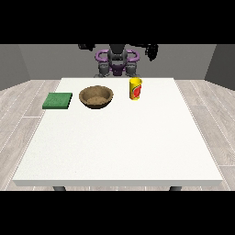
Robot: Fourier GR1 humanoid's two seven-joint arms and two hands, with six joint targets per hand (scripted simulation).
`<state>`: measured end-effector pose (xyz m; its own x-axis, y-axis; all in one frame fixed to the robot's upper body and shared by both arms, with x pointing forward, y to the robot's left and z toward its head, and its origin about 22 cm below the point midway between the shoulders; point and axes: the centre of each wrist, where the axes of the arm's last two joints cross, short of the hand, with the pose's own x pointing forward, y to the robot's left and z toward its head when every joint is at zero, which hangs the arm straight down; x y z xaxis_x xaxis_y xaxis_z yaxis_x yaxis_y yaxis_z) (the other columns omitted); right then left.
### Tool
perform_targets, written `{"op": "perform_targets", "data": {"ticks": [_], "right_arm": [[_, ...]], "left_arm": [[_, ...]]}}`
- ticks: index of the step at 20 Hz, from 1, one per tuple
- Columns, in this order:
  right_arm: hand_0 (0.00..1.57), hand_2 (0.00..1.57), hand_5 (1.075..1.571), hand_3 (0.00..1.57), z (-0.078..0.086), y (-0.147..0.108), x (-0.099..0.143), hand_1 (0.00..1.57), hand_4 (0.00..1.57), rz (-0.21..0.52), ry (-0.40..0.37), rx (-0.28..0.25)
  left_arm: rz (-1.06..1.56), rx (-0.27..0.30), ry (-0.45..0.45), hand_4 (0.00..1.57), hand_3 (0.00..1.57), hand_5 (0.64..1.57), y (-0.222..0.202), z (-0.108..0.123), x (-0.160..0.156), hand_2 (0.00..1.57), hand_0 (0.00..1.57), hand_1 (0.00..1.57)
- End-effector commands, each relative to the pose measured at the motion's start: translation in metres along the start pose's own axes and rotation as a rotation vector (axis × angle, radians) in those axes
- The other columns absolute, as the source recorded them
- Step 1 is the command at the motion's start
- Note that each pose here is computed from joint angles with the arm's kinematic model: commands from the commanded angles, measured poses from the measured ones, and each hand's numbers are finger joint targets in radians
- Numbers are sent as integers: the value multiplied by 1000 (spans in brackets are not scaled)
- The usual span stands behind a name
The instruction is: Pick the cup and pour the ball into the bowl, then pick the bowl and place it on the pad
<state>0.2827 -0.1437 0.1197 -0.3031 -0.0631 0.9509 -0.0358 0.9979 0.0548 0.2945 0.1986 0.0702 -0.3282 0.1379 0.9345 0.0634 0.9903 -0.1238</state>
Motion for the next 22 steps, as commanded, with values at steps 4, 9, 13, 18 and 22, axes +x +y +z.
{"op": "perform_targets", "data": {"ticks": [4, 9, 13, 18, 22], "right_arm": [[0, 386, 1570, 687, -28, -39, -2, 0, 694, 79, -54, -50], [0, 416, 1567, 636, -41, -78, -15, 0, 667, 128, -41, -142], [0, 355, 1564, 549, -43, -76, -19, 0, 662, 137, -47, -103], [0, 442, 1565, 604, -68, -83, -13, 0, 652, 161, -89, -146], [0, 413, 1564, 615, -52, -100, -32, 0, 646, 155, -25, -110]], "left_arm": [[-35, -8, -46, 0, 0, 1548, -21, 23, -39, 0, 0, 0], [-45, -45, -55, 0, 0, 1536, 0, 43, -60, 0, 0, 0], [-77, -7, -54, 0, 0, 1533, 17, 42, -87, 0, 0, 0], [-110, -42, -41, 0, 0, 1536, 13, 36, -104, 0, 0, 0], [-103, 15, -2, 0, 0, 1535, 21, 47, -126, 0, 0, 0]]}}
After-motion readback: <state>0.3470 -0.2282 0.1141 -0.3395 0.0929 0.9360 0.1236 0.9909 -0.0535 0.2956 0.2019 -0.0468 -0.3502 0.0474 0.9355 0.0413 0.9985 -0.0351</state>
